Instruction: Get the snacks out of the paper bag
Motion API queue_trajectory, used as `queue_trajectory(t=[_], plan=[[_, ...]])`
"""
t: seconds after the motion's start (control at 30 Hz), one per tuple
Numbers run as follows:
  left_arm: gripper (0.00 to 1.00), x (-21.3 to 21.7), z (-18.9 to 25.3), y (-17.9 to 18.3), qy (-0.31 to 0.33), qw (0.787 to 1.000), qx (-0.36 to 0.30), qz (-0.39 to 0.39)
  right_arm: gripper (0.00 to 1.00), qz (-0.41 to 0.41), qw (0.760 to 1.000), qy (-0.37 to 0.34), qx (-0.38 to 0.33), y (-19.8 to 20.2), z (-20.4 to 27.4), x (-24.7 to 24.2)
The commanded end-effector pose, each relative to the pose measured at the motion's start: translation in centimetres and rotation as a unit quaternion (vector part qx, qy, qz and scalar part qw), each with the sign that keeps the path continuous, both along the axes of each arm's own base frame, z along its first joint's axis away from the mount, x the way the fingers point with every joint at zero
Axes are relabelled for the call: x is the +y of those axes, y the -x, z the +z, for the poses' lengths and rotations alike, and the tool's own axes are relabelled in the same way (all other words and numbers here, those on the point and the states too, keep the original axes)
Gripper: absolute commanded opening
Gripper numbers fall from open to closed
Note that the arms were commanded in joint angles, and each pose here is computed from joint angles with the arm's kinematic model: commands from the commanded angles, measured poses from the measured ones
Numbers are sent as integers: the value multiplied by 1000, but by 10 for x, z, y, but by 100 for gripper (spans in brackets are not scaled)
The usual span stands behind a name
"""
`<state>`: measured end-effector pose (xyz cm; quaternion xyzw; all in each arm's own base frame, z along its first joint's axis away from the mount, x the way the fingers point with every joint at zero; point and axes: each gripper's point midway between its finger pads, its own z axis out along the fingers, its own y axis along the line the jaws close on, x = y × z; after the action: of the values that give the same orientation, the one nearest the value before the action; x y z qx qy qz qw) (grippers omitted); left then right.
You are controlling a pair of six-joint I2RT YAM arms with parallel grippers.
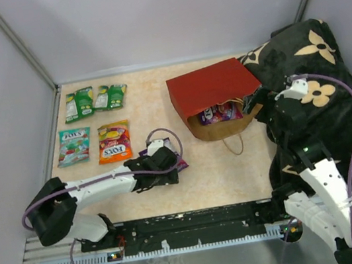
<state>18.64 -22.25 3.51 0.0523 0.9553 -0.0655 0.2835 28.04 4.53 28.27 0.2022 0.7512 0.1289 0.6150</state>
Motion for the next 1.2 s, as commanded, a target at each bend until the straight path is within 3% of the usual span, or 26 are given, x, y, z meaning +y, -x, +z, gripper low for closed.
queue_trajectory(t=[0.0,0.17,0.43,0.6,0.83,1.0,1.17], plan=[[100,-18,7,-11,24,999,-10,45,95,-12,1000,-8,-4,5,-6,-4],[100,-16,3,-28,-8,998,-27,54,96,-2,1000,2,10,11,-21,-4],[100,22,-27,-59,-28,997,13,78,97,10,1000,24,10,18,-22,-5],[100,38,-17,-89,-45,995,-2,84,98,21,999,30,12,23,-22,-4],[100,23,9,-141,-107,994,-33,14,99,29,999,18,10,26,-28,0],[100,21,3,-173,-146,988,-30,-29,99,32,999,21,14,28,-27,0],[100,31,1,-208,-144,988,-20,-48,99,31,999,26,18,30,-27,-2]])
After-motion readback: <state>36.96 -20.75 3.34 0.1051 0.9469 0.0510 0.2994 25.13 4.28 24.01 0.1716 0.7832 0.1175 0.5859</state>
